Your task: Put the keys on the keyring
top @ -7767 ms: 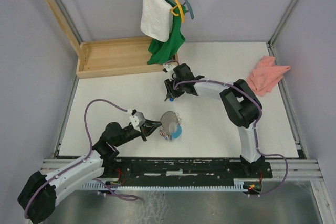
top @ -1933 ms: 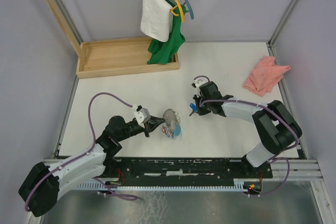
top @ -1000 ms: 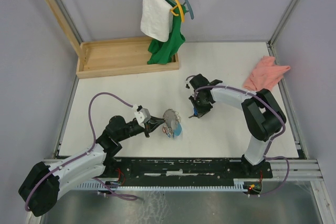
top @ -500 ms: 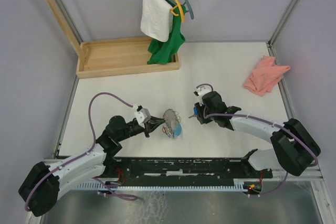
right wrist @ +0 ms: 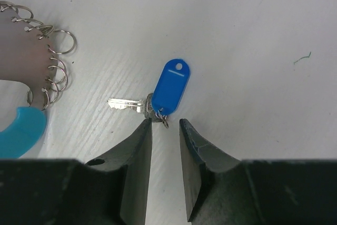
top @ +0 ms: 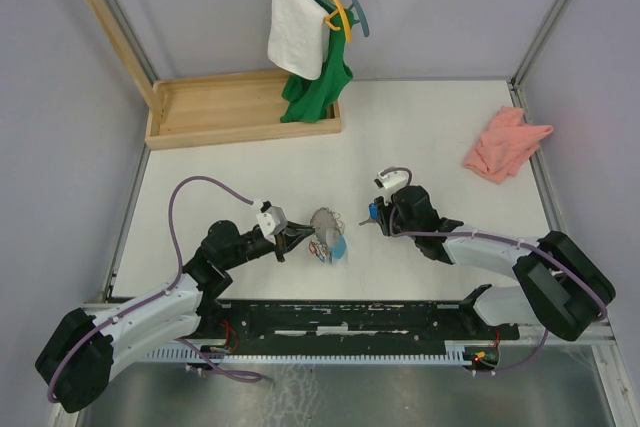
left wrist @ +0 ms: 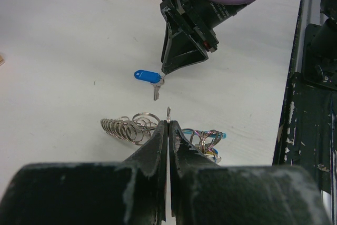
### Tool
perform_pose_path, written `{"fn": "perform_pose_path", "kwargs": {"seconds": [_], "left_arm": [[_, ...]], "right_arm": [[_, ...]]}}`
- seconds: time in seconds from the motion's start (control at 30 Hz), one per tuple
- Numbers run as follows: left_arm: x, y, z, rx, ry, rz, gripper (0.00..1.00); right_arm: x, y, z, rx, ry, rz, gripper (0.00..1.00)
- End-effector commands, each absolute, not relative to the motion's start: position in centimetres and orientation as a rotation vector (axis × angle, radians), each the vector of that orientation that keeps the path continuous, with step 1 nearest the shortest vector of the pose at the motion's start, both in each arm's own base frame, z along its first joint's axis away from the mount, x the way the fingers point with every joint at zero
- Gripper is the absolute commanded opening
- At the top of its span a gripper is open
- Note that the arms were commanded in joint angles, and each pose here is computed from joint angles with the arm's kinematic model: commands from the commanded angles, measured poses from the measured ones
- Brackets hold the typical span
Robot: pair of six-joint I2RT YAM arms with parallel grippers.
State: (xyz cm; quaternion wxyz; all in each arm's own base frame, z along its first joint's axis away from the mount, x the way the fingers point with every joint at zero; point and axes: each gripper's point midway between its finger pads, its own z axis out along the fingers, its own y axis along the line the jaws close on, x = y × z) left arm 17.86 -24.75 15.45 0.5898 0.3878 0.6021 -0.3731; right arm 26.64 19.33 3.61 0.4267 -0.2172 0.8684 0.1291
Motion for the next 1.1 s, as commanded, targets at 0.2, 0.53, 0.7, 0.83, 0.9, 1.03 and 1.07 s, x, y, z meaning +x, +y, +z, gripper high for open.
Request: {"fn": "perform_pose_path", "kwargs": {"seconds": [0.2, 0.53, 0.7, 0.83, 0.9, 1.03, 1.07], "left_arm": [[18.1, -25.4, 19.3, 0.912, 1.261, -0.861, 0.03], [18.1, -25.4, 19.3, 0.912, 1.261, -0.863, 0.03], [18.1, -25.3, 19.4, 0.911, 1.257, -0.861, 0.03], [18.1, -25.4, 19.4, 0.912, 1.258, -0.86, 0.03], [18.1, -25.4, 19.3, 0.914, 1.258, -0.858, 0.03], [18.3, -25.5, 19.3, 0.915, 1.249, -0.852, 0.03], [18.4, -25.5, 19.5, 0.914, 1.237, -0.85, 0.03]], "right_arm": [[27.9, 20.5, 3.6, -0.58, 2.127, 0.335, 0.3], [27.9, 20.7, 2.6, -0.616, 2.17, 0.318, 0.22], [28.0, 20.6, 2.6, -0.621, 2.166, 0.309, 0.19], [27.9, 20.6, 2.8, -0.631, 2.162, 0.313, 0.09], [27.9, 20.7, 3.1, -0.639, 2.153, 0.312, 0.02], [27.7, 21.1, 4.4, -0.682, 2.13, 0.341, 0.01], [27.6, 21.4, 4.9, -0.7, 2.122, 0.357, 0.01]]}}
